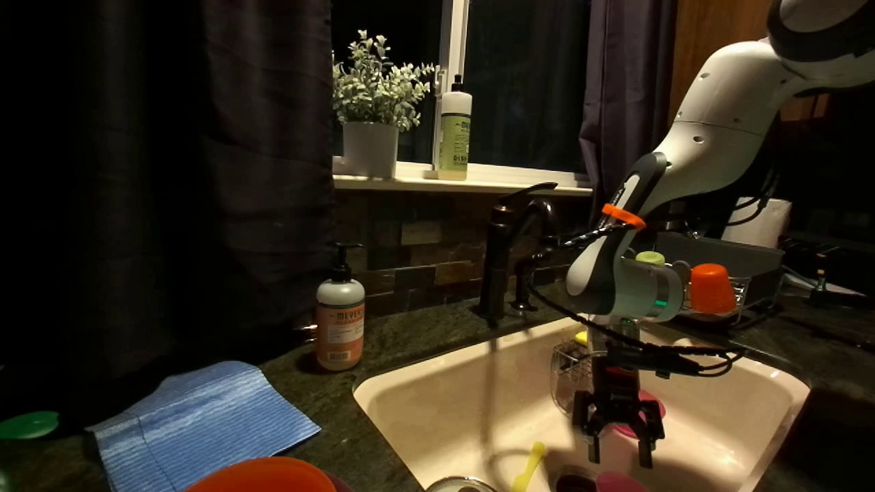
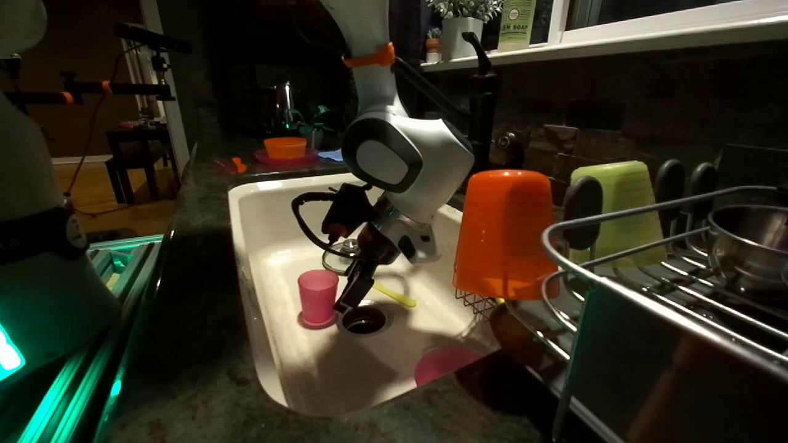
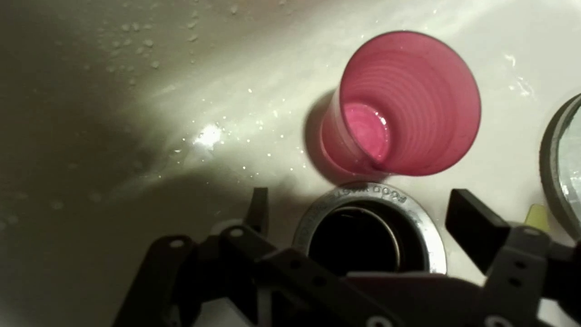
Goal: Put the pink cup on the dishrack.
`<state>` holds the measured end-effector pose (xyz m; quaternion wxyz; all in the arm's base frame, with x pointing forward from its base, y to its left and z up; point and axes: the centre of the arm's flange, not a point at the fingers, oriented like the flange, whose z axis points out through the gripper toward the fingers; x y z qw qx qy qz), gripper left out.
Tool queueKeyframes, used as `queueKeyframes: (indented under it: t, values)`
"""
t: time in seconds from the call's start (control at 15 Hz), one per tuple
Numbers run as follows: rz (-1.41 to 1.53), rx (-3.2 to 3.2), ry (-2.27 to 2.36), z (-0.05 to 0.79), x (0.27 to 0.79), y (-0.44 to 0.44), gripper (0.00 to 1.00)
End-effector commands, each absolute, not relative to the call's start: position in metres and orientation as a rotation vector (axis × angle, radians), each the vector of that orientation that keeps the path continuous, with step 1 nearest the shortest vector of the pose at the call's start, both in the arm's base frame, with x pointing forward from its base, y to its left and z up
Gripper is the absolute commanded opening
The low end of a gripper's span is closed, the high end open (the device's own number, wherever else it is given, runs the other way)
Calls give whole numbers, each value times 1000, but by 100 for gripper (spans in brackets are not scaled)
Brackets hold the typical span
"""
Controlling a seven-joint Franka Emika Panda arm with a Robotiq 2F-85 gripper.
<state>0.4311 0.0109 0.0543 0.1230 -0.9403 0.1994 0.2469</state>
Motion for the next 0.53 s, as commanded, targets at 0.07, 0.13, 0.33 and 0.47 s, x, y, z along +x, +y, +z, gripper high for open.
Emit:
queueKeyframes:
  t: [0.07,0.13,0.33,0.47]
  values:
    - [736,-2716,580,30,438,14,100]
    - [742,-2710,587,26,438,15,100]
    - [753,-2693,598,16,439,19,100]
    - [765,-2679,607,11,439,22,100]
